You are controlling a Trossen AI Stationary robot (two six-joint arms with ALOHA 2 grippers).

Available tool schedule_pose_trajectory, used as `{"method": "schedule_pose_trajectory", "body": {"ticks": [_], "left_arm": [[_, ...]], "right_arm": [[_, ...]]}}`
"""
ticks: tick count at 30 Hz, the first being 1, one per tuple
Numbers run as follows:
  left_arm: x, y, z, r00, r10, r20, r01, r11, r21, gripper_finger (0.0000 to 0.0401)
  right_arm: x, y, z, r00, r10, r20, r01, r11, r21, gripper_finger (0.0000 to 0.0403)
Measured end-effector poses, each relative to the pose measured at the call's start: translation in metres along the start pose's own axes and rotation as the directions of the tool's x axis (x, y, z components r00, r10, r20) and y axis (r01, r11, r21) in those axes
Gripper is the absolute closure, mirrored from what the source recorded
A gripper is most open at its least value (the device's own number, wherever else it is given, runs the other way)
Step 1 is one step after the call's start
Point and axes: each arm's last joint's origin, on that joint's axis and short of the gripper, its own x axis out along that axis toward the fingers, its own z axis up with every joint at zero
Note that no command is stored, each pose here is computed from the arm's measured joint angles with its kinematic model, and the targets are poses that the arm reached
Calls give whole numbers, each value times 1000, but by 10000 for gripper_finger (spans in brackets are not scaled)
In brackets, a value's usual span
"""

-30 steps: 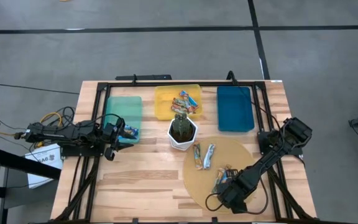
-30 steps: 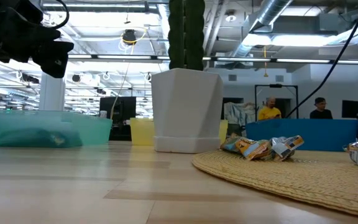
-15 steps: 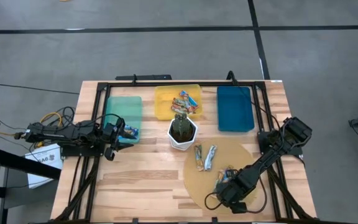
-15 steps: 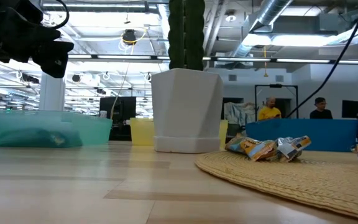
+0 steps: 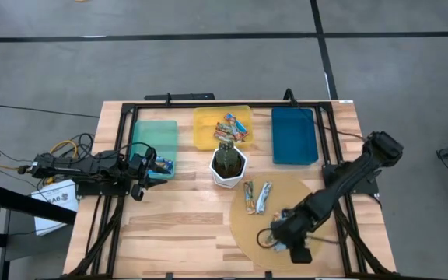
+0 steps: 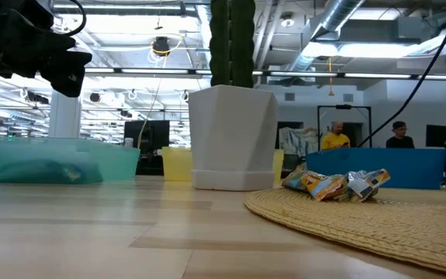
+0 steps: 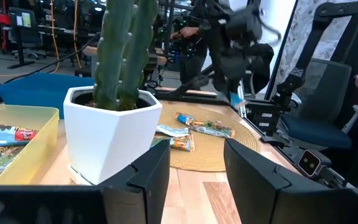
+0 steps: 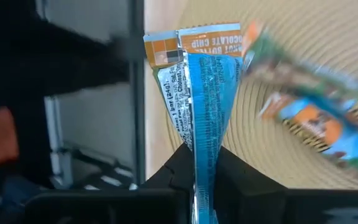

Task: Pick and place Granola Bars by type
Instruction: Put the orange granola bar into the blue bin

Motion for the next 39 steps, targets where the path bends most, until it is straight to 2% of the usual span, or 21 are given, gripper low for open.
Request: {"method": "schedule_pose_trajectory", "body": {"ticks": [4,7,12,17,21,28,34,39], "left_arm": [[0,0,0,1000,0,0,0,1000,0,257],[0,0,0,1000,0,0,0,1000,0,257],[0,0,0,1000,-1,0,1,1000,0,257],[0,0,0,1000,0,0,0,1000,0,257],[0,0,0,1000,0,0,0,1000,0,257],[0,0,0,1000,0,0,0,1000,0,257],[0,0,0,1000,-1,0,1,1000,0,257],[0,0,0,1000,0,1,0,1000,0,257]], "right_arm": [[-31,-4,7,990,31,134,-33,999,16,381],[-56,-8,12,964,47,262,-54,998,20,381],[-94,-15,17,893,95,441,-111,994,10,377],[-127,-18,14,817,163,553,-176,984,-30,379],[-148,-22,9,775,195,602,-193,979,-69,380],[-164,-34,6,741,171,649,-171,983,-64,380],[-167,-44,6,748,132,650,-147,989,-31,383],[-171,-62,8,759,60,649,-90,996,14,380]]}}
